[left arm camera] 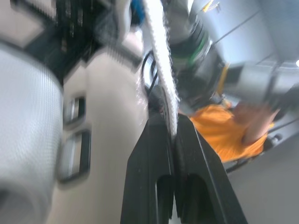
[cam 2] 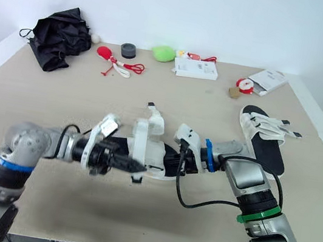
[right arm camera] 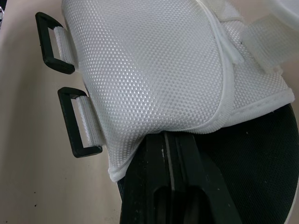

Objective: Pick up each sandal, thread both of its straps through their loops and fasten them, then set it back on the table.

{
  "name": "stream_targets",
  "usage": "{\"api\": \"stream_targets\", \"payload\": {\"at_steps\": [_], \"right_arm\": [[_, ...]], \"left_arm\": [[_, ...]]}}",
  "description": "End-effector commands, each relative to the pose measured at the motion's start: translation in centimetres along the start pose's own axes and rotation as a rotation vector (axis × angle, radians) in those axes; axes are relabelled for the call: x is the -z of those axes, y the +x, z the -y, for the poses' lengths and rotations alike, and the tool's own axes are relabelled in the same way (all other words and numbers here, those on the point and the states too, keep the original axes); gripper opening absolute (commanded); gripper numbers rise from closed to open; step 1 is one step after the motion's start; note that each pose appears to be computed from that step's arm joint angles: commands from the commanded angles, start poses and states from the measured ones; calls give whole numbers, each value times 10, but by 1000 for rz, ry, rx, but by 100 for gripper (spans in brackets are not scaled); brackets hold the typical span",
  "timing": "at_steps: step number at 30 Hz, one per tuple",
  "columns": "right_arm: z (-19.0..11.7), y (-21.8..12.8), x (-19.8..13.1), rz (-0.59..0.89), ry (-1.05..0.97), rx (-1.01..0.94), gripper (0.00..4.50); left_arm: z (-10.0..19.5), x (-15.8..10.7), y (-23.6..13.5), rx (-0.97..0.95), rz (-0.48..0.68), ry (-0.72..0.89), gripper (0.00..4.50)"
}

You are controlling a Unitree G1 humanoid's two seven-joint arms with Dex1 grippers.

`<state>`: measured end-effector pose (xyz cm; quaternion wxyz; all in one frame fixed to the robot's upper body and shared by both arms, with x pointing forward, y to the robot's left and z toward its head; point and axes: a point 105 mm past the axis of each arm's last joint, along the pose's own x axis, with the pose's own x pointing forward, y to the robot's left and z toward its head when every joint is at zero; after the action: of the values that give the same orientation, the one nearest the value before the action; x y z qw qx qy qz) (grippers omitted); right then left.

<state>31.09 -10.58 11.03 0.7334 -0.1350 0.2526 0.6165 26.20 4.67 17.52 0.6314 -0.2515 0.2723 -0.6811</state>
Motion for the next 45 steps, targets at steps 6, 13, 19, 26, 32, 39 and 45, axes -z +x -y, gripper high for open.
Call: {"api": "stream_targets", "payload": {"at_steps": [6,13,19,26,32,39,45], "right_arm": [[6,6,20,-50,57,34,0],[6,8,20,-39,57,40,0],[6,8,19,-34,58,46,0],[6,7,19,-32,59,51,0],[7,8,19,-32,57,51,0],[7,10,19,-30,58,50,0],[8,11,18,-28,57,52,0]], "left_arm": [[-23,-21,-6,-112,53,-40,3],[-50,-16,-14,-179,53,-92,3],[-44,-8,-10,-129,-1,-93,3],[-40,-3,-13,-118,-50,-70,3],[-41,-7,-14,-119,-42,-78,3],[-37,-5,-11,-98,-60,-78,3],[-35,-10,-8,-106,-57,-76,3]]}}
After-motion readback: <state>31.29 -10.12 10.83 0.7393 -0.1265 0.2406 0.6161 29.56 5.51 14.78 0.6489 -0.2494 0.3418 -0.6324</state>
